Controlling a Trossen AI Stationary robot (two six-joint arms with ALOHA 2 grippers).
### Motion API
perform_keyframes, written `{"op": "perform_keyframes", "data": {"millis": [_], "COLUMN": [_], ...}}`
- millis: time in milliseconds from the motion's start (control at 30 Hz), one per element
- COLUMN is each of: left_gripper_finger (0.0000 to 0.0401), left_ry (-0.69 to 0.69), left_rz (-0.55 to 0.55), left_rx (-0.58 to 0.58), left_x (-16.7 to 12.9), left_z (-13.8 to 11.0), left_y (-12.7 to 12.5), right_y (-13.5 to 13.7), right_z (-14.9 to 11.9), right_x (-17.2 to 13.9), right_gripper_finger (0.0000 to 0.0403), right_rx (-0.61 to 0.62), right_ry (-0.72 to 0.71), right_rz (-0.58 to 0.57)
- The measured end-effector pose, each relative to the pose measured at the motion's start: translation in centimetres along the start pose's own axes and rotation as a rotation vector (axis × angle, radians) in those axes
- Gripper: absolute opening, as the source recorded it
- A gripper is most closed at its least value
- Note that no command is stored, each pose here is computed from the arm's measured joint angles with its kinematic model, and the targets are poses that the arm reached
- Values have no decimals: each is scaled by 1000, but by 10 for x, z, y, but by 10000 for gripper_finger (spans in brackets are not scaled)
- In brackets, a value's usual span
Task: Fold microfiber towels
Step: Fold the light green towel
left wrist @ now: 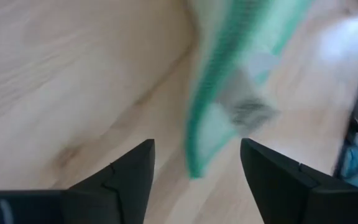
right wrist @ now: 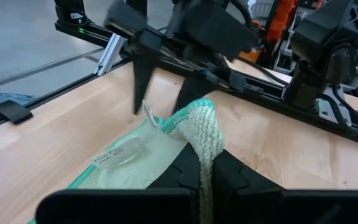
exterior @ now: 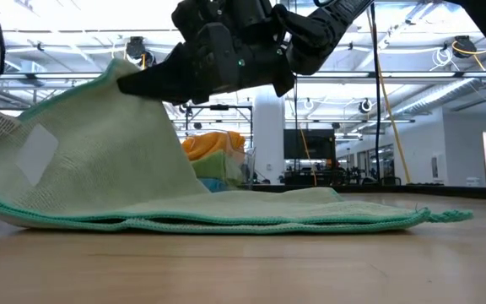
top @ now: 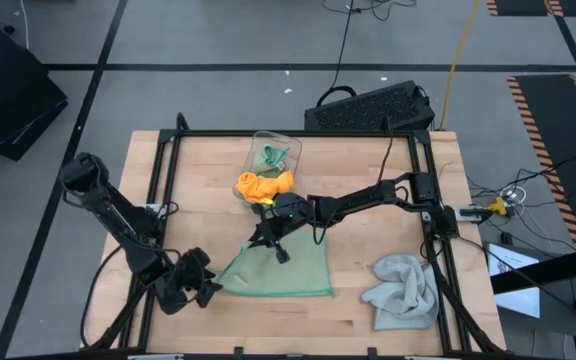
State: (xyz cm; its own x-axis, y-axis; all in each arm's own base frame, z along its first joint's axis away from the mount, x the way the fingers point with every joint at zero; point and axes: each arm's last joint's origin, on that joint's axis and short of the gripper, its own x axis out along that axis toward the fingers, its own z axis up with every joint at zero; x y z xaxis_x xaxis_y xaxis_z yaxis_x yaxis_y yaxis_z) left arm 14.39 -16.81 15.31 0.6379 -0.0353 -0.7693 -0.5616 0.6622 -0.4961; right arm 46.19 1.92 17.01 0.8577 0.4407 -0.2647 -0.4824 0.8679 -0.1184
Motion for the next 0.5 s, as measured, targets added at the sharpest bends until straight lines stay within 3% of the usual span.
{"op": "perform_keyframes", "data": {"millis": [100,500], "left_gripper_finger": [237,236], "left_ry": [-1,-43], "left_rz": [30,-9], "left_rx": [-75,-88], "left_x": [-2,6], "left_z": [-3,-5], "left_y": [4,-1], "right_y": [0,0], "right_z": [0,0], "right_x": [0,0], "right_gripper_finger": [4,4], "right_rx": [-1,-8], "right_ry": [0,-1], "right_rz": [0,0]}}
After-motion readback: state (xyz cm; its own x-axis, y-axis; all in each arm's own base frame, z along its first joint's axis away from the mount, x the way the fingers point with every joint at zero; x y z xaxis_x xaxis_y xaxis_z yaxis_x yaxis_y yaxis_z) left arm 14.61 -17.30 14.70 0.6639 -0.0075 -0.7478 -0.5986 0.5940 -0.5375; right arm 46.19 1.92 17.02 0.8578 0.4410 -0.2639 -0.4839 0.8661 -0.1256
